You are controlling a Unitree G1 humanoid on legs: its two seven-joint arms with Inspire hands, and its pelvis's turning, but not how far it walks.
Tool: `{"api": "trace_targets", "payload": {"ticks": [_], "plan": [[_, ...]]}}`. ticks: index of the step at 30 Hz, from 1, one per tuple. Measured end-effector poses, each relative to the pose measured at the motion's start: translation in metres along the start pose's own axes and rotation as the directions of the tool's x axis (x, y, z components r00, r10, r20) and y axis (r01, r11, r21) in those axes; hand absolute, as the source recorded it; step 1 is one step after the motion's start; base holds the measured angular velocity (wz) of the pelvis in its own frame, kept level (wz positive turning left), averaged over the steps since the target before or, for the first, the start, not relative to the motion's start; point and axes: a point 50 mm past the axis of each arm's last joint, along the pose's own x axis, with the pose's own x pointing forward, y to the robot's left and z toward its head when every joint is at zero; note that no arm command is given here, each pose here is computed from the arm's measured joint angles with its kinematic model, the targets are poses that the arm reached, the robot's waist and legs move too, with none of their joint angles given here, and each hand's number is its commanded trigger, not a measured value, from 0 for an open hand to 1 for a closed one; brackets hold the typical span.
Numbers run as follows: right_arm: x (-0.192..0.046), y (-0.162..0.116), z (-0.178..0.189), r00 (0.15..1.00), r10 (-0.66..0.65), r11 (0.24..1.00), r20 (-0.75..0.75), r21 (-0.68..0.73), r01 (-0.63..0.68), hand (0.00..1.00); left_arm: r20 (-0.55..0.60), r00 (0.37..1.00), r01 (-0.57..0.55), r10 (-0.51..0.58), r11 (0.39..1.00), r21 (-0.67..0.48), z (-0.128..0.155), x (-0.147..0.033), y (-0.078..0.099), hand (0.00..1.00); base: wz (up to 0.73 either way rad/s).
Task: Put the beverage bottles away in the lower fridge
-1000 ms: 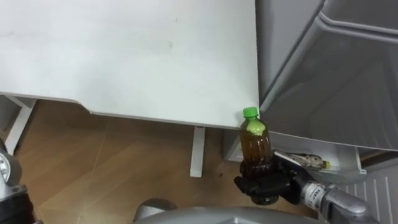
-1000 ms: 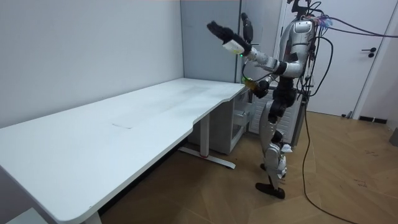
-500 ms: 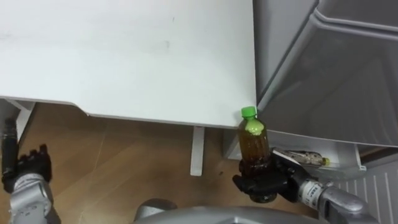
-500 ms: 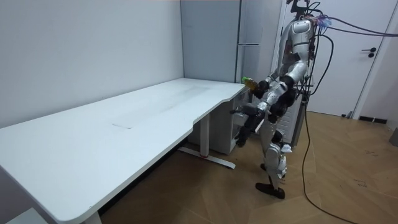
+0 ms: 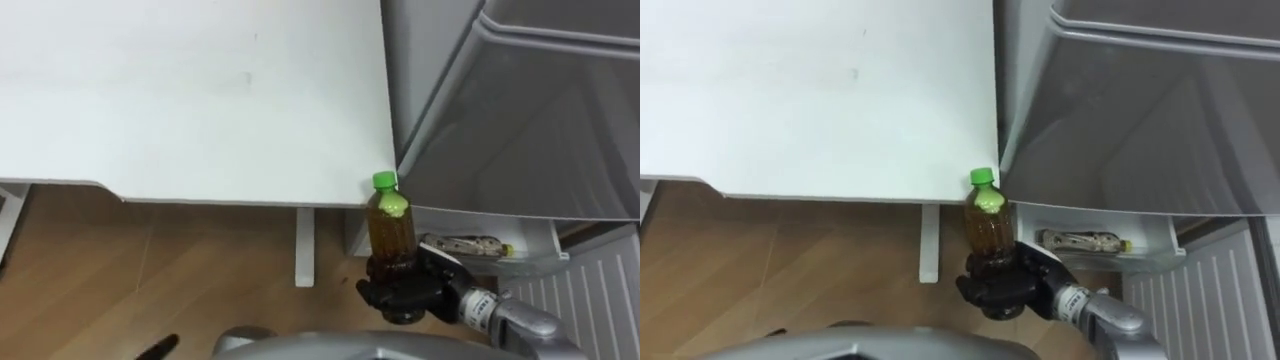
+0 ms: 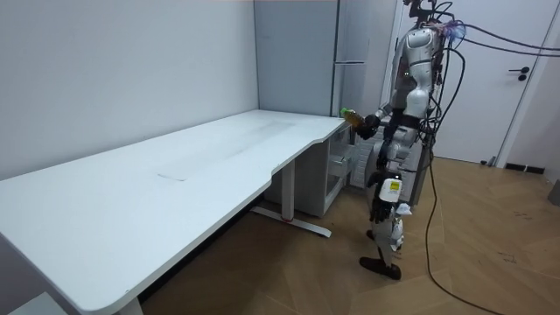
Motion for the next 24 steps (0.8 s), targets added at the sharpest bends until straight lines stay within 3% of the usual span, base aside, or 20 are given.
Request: {"api": "trace_targets", "payload": {"ticks": [3,7,10,13,18,24], "plan": [[0.001,-0.004,0.007,0.999,-0.036,0.997,0.007,-0.067,0.036,1.00,0.012,0.998,0.062,-0.065,0.987,0.151,0.005,0.001,-0.009,0.00,0.00],[-0.001,-0.011,0.022,0.990,-0.137,0.971,0.030,-0.195,0.141,1.00,0.038,0.990,0.125,-0.139,0.960,0.250,0.015,0.001,-0.021,0.00,-0.04],[-0.003,-0.017,0.028,0.971,-0.238,0.906,0.030,-0.354,0.233,1.00,0.058,0.981,0.157,-0.186,0.933,0.324,0.021,0.001,-0.031,0.00,-0.26],[-0.007,-0.024,0.030,0.936,-0.351,0.824,0.032,-0.465,0.325,1.00,0.077,0.973,0.172,-0.216,0.911,0.374,0.023,0.000,-0.038,0.00,-0.12],[-0.012,-0.026,0.046,0.871,-0.458,0.616,0.178,-0.643,0.455,1.00,0.080,0.969,0.188,-0.234,0.906,0.379,0.021,0.000,-0.038,0.00,-0.05],[-0.014,-0.025,0.050,0.781,-0.514,0.401,0.354,-0.706,0.584,1.00,0.080,0.963,0.209,-0.256,0.902,0.379,0.018,0.000,-0.038,0.00,-0.04]]}}
